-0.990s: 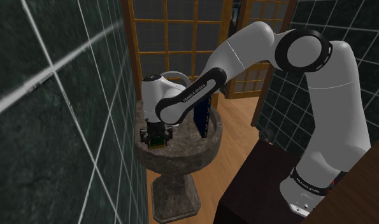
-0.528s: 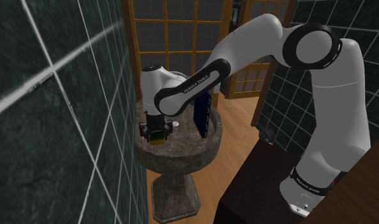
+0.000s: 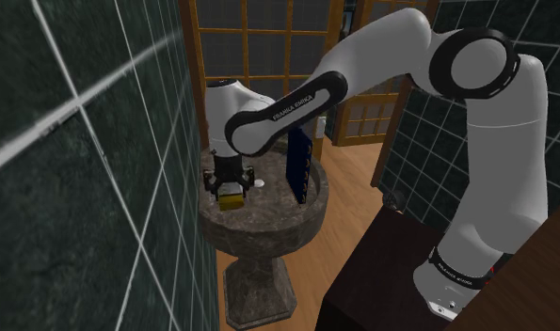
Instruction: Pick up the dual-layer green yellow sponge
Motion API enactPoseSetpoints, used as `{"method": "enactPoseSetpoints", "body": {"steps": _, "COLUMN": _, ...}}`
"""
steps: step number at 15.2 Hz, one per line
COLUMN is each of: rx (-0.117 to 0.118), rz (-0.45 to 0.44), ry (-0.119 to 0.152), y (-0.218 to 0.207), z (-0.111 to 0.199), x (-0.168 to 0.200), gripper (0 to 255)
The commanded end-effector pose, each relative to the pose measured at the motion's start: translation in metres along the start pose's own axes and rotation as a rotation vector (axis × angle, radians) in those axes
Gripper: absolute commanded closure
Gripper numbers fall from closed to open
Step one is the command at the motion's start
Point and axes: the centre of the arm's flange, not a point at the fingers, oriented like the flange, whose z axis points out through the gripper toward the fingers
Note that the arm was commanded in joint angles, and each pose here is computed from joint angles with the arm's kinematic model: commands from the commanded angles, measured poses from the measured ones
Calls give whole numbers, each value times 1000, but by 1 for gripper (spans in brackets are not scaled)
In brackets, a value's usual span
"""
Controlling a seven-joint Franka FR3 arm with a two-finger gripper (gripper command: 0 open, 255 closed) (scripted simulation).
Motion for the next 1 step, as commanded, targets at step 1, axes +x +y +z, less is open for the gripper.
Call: {"method": "enactPoseSetpoints", "body": {"steps": 1, "rx": 0, "rz": 0, "ry": 0, "y": 1, "z": -3, "x": 0, "gripper": 255}}
